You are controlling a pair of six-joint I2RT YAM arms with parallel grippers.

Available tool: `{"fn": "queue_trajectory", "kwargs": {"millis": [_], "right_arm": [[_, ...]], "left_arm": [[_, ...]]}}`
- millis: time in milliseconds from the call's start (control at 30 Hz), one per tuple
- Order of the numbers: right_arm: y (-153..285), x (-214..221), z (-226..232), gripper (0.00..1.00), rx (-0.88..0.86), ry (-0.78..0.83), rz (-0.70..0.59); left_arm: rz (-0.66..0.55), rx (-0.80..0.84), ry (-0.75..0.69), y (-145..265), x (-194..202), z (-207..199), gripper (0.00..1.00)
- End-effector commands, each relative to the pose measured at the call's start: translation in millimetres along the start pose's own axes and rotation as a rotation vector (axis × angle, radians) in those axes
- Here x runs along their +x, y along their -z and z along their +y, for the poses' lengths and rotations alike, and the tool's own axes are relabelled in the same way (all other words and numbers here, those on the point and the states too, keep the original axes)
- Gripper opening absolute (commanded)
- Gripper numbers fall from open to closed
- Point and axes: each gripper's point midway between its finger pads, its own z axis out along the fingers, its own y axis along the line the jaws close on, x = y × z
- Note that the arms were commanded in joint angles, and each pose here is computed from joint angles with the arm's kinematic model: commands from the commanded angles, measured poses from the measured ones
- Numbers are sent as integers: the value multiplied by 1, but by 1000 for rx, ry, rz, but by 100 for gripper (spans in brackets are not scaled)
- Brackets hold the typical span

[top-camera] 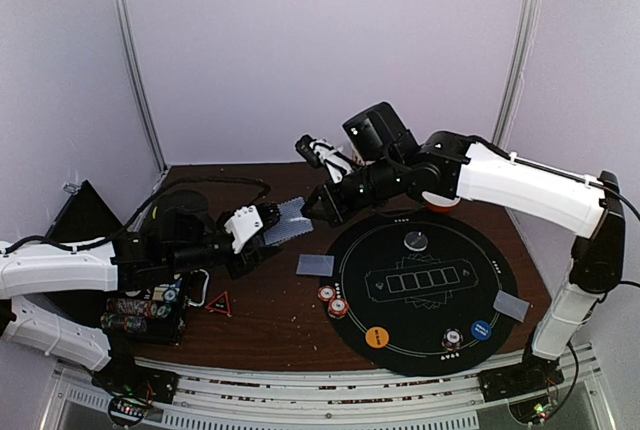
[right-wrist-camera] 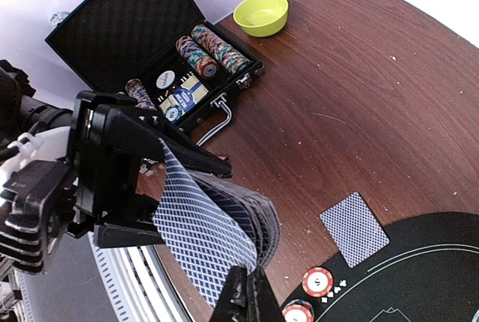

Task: Distribute texas hold em gaming equipment
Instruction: Pick up the poker card from the face-down deck piles.

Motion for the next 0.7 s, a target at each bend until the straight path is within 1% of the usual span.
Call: {"fn": "queue_trajectory", "kwargs": {"millis": [0, 200, 400, 467, 500, 567, 600, 667], "right_arm": [[25, -13, 11, 0, -40, -9, -46], [45, -24, 14, 0, -79, -44, -115], [75, -50, 9, 0, -132, -122, -275], [85, -58, -7, 0, -100, -180, -338], [96, -66, -19, 0, -76, -212, -396], [108, -69, -49, 0, -8, -303, -471], [109, -65, -66, 0, 38, -346, -493], [97, -50, -93, 0, 104, -417, -476]], "left_arm": [[-52, -32, -1, -1, -11, 7, 48], [-52, -33, 0, -1, -12, 7, 47], [-51, -33, 1, -1, -12, 7, 47], [-52, -33, 1, -1, -12, 7, 47], [-52, -33, 1, -1, -12, 7, 48], [-55, -31, 1, 0, -13, 7, 47], [-56, -32, 2, 0, -13, 8, 47], [-56, -37, 1, 1, -13, 8, 47]]}}
